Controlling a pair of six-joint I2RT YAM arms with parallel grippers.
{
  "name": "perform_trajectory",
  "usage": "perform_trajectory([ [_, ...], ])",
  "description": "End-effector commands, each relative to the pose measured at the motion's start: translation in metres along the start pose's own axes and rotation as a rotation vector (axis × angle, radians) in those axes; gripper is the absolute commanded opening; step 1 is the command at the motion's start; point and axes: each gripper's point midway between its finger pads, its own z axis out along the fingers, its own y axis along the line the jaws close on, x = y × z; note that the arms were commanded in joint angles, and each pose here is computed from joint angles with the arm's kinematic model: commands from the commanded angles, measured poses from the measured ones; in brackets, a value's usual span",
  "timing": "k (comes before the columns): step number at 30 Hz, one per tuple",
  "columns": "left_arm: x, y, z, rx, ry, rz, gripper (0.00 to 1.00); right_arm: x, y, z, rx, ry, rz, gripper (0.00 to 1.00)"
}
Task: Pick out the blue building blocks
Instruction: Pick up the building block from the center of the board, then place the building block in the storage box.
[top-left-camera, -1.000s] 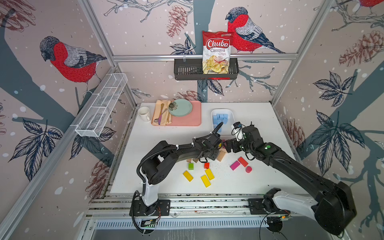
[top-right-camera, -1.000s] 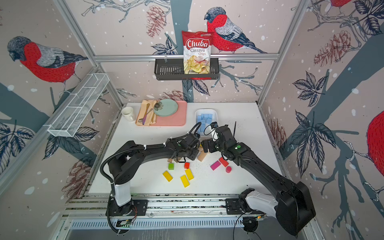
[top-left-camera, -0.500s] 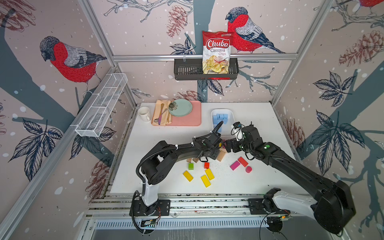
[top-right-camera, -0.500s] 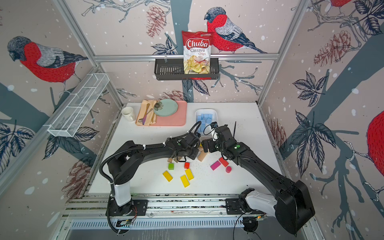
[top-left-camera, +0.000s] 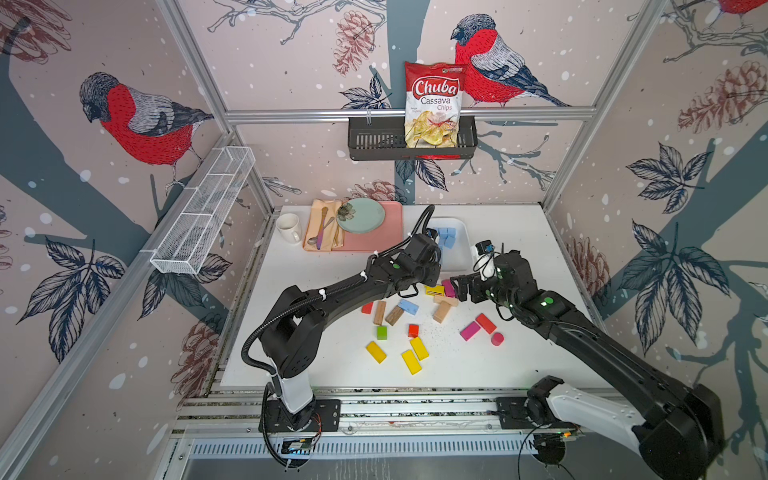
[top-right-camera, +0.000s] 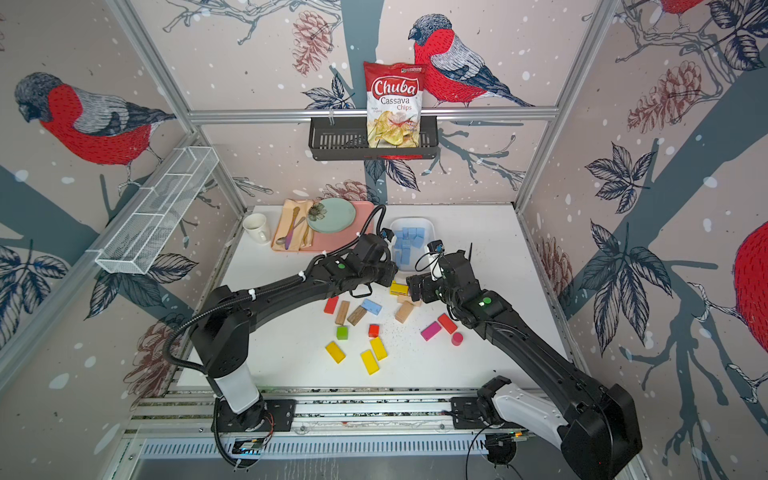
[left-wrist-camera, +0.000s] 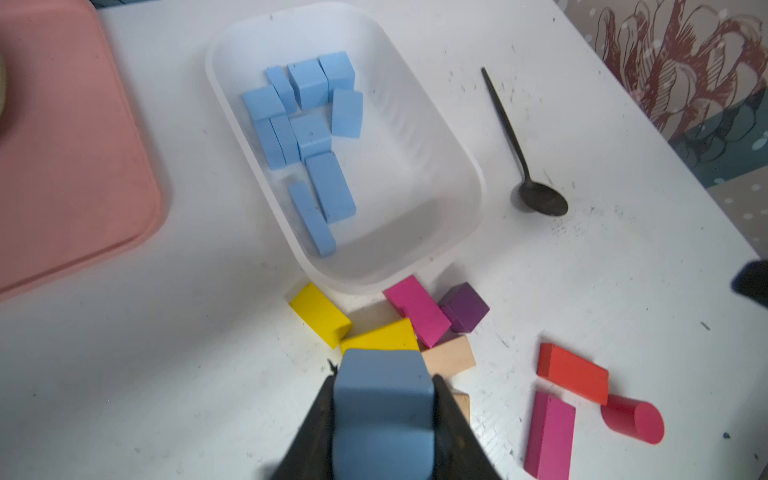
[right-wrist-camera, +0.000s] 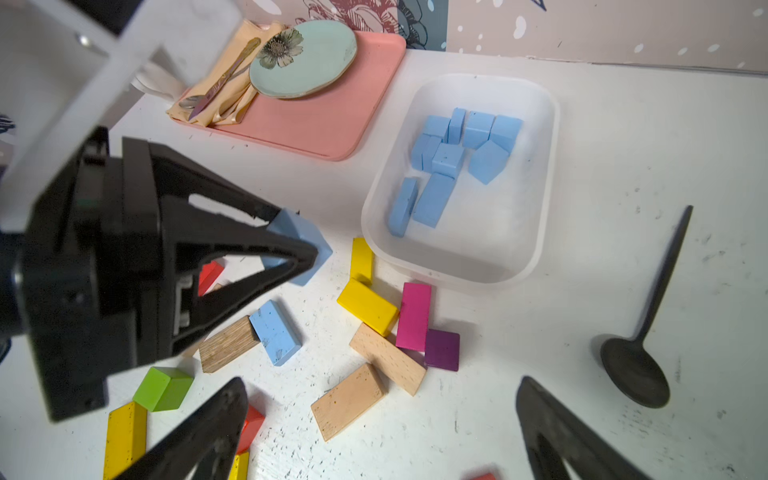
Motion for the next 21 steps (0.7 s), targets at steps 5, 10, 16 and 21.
perform_trajectory([
  [5, -0.034, -0.002, 0.022, -0.002, -0.021, -0.052, 0.09, -0.014, -0.008, -0.011, 0.047, -0.087, 0.003, 1.00],
  [10, -0.045, -0.008, 0.051, 0.029, 0.002, -0.068, 0.09, -0.016, -0.011, -0.019, 0.065, -0.119, 0.012, 1.00],
  [16, -0.048, -0.006, 0.092, 0.034, 0.043, -0.094, 0.09, -0.014, -0.015, -0.023, 0.077, -0.152, 0.017, 1.00],
  [21, -0.050, -0.006, 0.120, 0.052, 0.059, -0.115, 0.09, -0.010, -0.016, -0.021, 0.078, -0.147, 0.013, 1.00],
])
